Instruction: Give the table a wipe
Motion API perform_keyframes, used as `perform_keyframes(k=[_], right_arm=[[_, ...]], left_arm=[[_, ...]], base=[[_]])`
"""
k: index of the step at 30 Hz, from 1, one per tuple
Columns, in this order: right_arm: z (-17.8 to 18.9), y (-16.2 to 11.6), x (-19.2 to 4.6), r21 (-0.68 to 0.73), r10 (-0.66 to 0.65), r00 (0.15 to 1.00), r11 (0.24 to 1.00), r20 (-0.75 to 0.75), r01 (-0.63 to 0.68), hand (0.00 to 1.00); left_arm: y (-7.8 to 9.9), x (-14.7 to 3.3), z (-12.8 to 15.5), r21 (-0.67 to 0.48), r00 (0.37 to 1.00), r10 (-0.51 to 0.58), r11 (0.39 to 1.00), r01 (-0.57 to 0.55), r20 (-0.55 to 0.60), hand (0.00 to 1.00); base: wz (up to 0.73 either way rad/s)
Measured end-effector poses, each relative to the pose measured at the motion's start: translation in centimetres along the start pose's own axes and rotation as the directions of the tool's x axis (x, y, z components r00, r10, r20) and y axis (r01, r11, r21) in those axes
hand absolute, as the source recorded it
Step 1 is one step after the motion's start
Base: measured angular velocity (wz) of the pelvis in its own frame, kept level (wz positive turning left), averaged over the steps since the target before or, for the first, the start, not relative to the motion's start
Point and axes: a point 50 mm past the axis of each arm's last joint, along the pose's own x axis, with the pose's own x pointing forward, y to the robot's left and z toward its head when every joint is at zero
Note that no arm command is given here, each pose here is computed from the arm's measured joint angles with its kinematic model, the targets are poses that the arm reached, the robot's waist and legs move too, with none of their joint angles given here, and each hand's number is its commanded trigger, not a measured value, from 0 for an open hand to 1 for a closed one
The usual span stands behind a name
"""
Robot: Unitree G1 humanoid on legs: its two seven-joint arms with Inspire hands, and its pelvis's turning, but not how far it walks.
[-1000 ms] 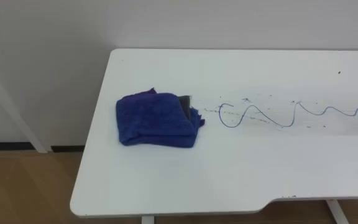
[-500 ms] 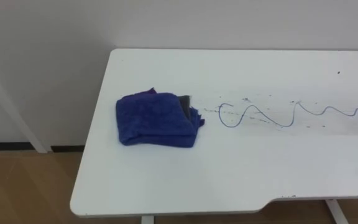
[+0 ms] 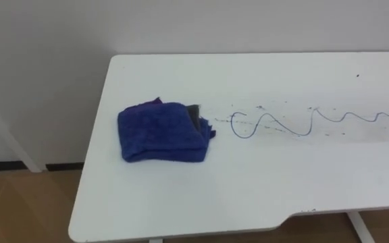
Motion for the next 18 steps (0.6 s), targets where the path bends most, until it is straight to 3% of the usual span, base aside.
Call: perform_keyframes(k=[5,8,12,15,17,18], right_arm=[[2.8,-3.5,-0.5,0.276,-0.14,0.989,0.954,0.051,0.121,0.0],[6.9,-4.7,-1.5,0.308,-0.231,0.959,0.936,0.163,0.173,0.0],[13.7,-3.5,-4.0,0.297,-0.292,0.872,0.938,0.394,0.18,0.0],[19.6,-1.8,-8.5,0.248,-0.306,0.68,0.951,0.666,0.185,0.0],[23.2,0.6,-13.4,0.192,-0.261,0.455,0.962,0.852,0.192,0.0],[23.8,1.2,-14.6,0.182,-0.247,0.397,0.964,0.884,0.196,0.0]], left_arm=[[2.6,0.1,0.7,-0.056,0.997,0.067,0.996,-0.066,0.023,0.0],[3.1,0.0,2.0,-0.064,0.993,0.086,0.995,-0.081,0.076,0.0],[3.4,-0.2,3.4,-0.062,0.983,0.114,0.992,-0.106,0.145,0.0],[2.9,-0.3,4.3,-0.021,0.975,0.1,0.995,-0.097,0.199,0.0],[2.4,-0.4,4.5,0.017,0.973,0.08,0.996,-0.085,0.216,0.0],[2.2,-0.4,4.5,0.027,0.973,0.074,0.996,-0.082,0.219,0.0]], base=[[-0.08],[-0.11],[-0.1],[-0.07],[-0.02],[0.0]])
